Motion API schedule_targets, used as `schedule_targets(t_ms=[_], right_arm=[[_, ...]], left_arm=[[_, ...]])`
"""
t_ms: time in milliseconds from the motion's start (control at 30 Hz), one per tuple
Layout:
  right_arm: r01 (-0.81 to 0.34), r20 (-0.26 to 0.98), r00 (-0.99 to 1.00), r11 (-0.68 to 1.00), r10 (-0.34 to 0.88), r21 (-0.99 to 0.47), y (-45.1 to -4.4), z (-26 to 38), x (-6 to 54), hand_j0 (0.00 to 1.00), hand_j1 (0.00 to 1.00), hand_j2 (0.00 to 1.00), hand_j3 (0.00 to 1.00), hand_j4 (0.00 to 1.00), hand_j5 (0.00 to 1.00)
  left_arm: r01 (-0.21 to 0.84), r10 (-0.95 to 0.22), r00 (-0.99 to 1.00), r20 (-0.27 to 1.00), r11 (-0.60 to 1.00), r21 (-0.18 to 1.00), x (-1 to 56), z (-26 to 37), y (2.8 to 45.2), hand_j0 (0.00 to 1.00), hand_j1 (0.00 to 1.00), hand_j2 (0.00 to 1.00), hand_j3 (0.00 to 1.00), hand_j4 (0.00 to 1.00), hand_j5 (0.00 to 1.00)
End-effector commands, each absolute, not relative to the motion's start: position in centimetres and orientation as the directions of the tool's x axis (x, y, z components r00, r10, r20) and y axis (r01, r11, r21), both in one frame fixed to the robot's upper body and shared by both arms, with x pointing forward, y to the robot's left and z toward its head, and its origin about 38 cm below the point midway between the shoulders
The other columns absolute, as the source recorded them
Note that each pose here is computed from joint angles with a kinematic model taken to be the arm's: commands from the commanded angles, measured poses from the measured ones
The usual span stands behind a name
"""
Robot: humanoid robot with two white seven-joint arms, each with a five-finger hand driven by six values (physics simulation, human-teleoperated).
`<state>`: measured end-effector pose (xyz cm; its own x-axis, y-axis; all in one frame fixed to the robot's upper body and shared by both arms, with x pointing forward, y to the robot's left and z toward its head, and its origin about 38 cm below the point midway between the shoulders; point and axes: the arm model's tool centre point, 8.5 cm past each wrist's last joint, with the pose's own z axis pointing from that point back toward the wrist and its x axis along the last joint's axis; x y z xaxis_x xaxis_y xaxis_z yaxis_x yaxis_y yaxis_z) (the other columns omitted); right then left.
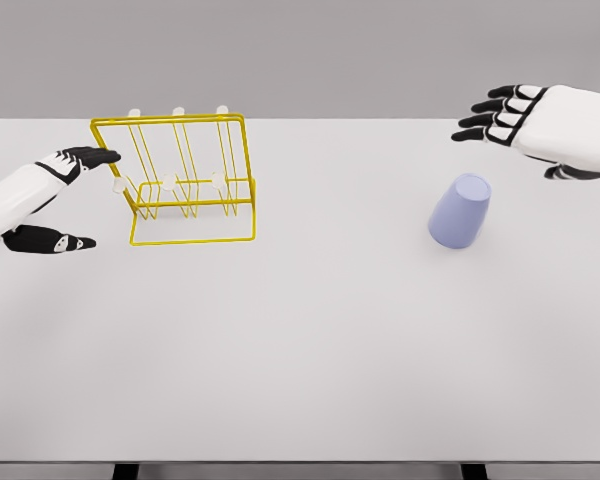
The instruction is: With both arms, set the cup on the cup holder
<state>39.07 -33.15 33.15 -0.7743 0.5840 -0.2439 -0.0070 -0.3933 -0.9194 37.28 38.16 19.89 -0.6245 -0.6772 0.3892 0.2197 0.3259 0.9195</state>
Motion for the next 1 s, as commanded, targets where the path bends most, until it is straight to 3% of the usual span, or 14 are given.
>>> schedule_targets(t_ms=[0,133,233,300,367,533,667,967], right_arm=[[-0.008,-0.244,-0.774,-0.395,0.584,-0.919,-33.2,33.3,39.0,1.00,1.00,1.00,1.00,1.00,1.00],[0.054,-0.337,-0.706,-0.427,0.623,-0.903,-36.1,38.9,38.8,1.00,1.00,1.00,1.00,1.00,1.00],[-0.082,-0.182,-0.779,-0.385,0.600,-0.919,-35.7,36.0,38.7,1.00,1.00,1.00,1.00,1.00,1.00],[-0.032,-0.167,-0.807,-0.325,0.566,-0.945,-33.3,36.5,39.6,1.00,1.00,1.00,1.00,1.00,1.00],[-0.063,-0.169,-0.817,-0.376,0.551,-0.924,-32.9,34.9,39.7,1.00,1.00,1.00,1.00,1.00,1.00],[-0.140,-0.173,-0.703,-0.373,0.689,-0.917,-37.8,34.7,43.2,1.00,1.00,1.00,1.00,1.00,1.00],[-0.184,-0.120,-0.754,-0.382,0.646,-0.906,-34.9,32.0,44.5,1.00,1.00,1.00,1.00,1.00,1.00],[-0.285,-0.032,-0.765,-0.382,0.643,-0.879,-33.3,27.5,46.3,1.00,1.00,1.00,1.00,1.00,1.00]], left_arm=[[0.218,-0.676,-0.623,0.393,0.332,0.918,37.3,20.0,38.2,1.00,1.00,1.00,1.00,1.00,1.00],[0.220,-0.676,-0.623,0.393,0.332,0.918,37.3,20.0,38.2,1.00,1.00,1.00,1.00,1.00,1.00],[0.218,-0.677,-0.623,0.392,0.331,0.918,37.3,20.0,38.3,1.00,1.00,1.00,1.00,1.00,1.00],[0.218,-0.676,-0.623,0.393,0.332,0.918,37.3,20.0,38.2,1.00,1.00,1.00,1.00,1.00,1.00],[0.220,-0.676,-0.622,0.395,0.333,0.917,37.3,20.0,38.2,1.00,1.00,1.00,1.00,1.00,1.00],[0.220,-0.676,-0.622,0.395,0.333,0.917,37.3,20.0,38.2,1.00,1.00,1.00,1.00,1.00,1.00],[0.220,-0.680,-0.621,0.390,0.326,0.919,37.3,20.0,38.4,1.00,1.00,1.00,1.00,1.00,1.00],[0.204,-0.680,-0.625,0.384,0.333,0.921,37.4,20.7,38.5,1.00,1.00,1.00,1.00,1.00,1.00]])
